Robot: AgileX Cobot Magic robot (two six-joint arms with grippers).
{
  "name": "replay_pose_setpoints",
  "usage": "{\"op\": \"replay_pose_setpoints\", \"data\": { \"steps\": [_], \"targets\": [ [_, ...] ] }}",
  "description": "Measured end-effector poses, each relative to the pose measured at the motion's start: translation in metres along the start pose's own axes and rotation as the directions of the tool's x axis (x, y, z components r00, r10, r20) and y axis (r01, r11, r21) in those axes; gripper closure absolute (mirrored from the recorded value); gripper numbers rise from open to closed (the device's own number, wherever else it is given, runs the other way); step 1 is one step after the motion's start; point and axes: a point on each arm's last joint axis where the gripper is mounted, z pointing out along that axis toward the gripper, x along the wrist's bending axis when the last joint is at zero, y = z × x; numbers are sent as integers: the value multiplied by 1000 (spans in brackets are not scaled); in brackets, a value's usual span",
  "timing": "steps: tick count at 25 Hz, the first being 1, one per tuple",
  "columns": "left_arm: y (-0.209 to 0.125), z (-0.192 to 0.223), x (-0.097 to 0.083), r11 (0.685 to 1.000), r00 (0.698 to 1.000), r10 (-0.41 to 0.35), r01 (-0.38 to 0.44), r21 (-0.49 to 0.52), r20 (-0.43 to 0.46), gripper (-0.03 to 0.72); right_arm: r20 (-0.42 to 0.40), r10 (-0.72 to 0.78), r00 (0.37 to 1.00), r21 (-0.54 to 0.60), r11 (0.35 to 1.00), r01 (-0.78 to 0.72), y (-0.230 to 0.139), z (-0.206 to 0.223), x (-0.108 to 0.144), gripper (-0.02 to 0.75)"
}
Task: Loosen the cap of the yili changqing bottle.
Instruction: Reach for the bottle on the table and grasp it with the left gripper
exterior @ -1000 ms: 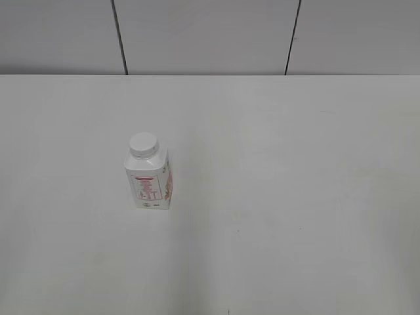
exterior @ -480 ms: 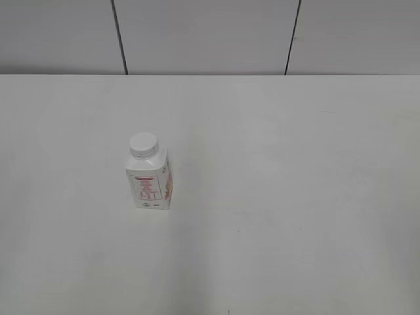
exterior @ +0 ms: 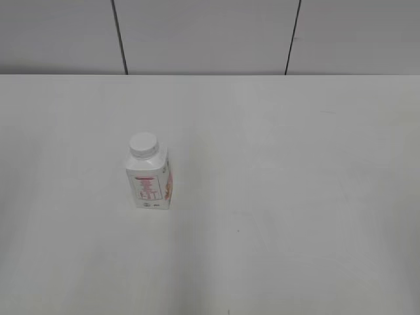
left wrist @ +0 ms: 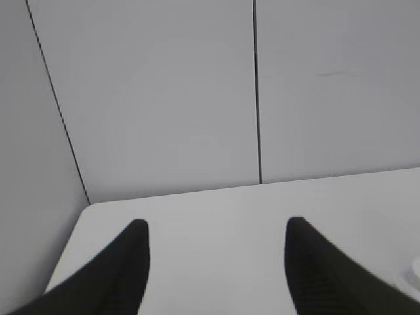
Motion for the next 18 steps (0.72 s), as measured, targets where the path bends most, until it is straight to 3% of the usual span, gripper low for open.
{"op": "replay_pose_setpoints", "data": {
  "steps": [4,9,11,15,18],
  "targets": [
    [4,26,-1,989,989,146,-146,-7,1,279,0,0,1000,0,1000,0,0,0,0,159],
    [5,60,-10,979,977,204,-202,-38,61,317,0,0,1000,0,1000,0,0,0,0,159],
    [2,75,-14,983,979,181,-179,-31,91,322,0,0,1000,0,1000,0,0,0,0,159],
    [-10,109,-21,998,990,58,-59,3,130,323,0,0,1000,0,1000,0,0,0,0,159],
    [-18,130,-26,1000,988,29,-27,-13,154,323,0,0,1000,0,1000,0,0,0,0,159]
  ]
}}
